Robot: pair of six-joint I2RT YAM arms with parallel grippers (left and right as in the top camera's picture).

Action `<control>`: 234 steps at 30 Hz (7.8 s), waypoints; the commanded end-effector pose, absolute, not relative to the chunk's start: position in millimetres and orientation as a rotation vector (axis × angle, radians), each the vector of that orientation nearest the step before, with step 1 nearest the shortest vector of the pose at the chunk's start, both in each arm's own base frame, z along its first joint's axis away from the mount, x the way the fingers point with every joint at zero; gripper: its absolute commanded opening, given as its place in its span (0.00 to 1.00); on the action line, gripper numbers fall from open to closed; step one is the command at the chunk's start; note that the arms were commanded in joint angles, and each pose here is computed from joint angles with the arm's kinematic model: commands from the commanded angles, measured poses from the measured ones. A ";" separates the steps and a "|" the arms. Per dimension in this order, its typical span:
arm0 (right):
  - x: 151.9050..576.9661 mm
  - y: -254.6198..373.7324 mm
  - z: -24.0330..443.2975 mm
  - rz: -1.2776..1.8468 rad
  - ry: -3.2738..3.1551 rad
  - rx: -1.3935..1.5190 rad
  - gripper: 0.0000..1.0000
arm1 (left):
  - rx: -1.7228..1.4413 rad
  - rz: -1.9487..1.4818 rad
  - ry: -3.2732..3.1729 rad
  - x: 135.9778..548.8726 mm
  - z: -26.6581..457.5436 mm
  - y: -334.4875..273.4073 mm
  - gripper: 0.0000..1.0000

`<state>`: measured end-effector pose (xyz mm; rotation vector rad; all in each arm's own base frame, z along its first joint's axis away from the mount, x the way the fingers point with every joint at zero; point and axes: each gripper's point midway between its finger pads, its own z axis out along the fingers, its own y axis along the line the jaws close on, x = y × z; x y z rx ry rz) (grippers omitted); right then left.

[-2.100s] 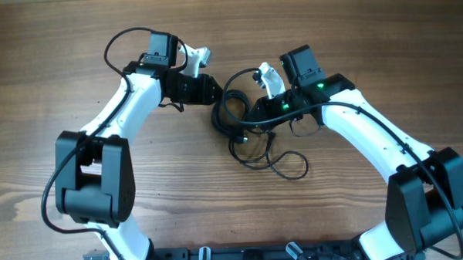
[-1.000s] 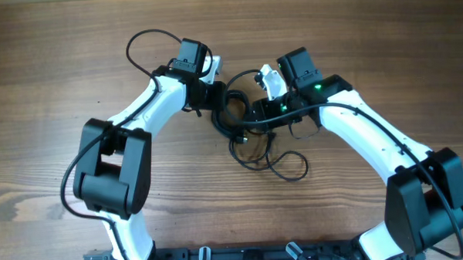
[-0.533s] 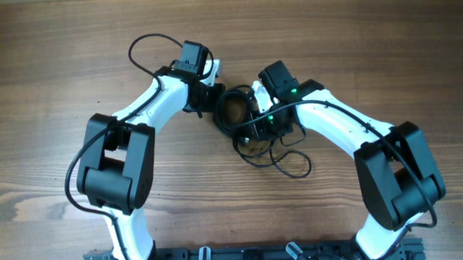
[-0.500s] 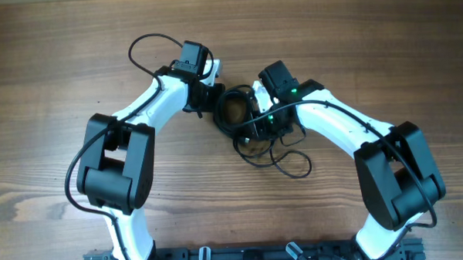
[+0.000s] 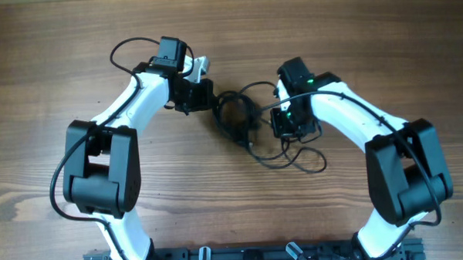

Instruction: Untangle cables

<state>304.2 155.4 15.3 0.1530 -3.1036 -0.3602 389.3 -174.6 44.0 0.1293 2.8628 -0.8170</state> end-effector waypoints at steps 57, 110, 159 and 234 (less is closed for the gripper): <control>374.4 260.9 69.3 -0.950 -3.019 -0.842 0.25 | 0.346 -1.280 2.641 379.4 104.3 -223.9 0.04; 394.6 186.7 213.1 -2.146 -2.574 0.099 0.04 | 0.281 -0.975 2.722 395.0 80.4 -198.6 0.04; 369.7 -3.2 55.4 -0.370 -3.151 -0.900 0.28 | 0.011 -0.569 2.811 412.9 56.8 -153.3 0.04; 421.9 98.5 153.3 -0.869 -3.535 -0.477 0.04 | 0.546 -1.256 2.574 372.8 103.8 -223.4 0.04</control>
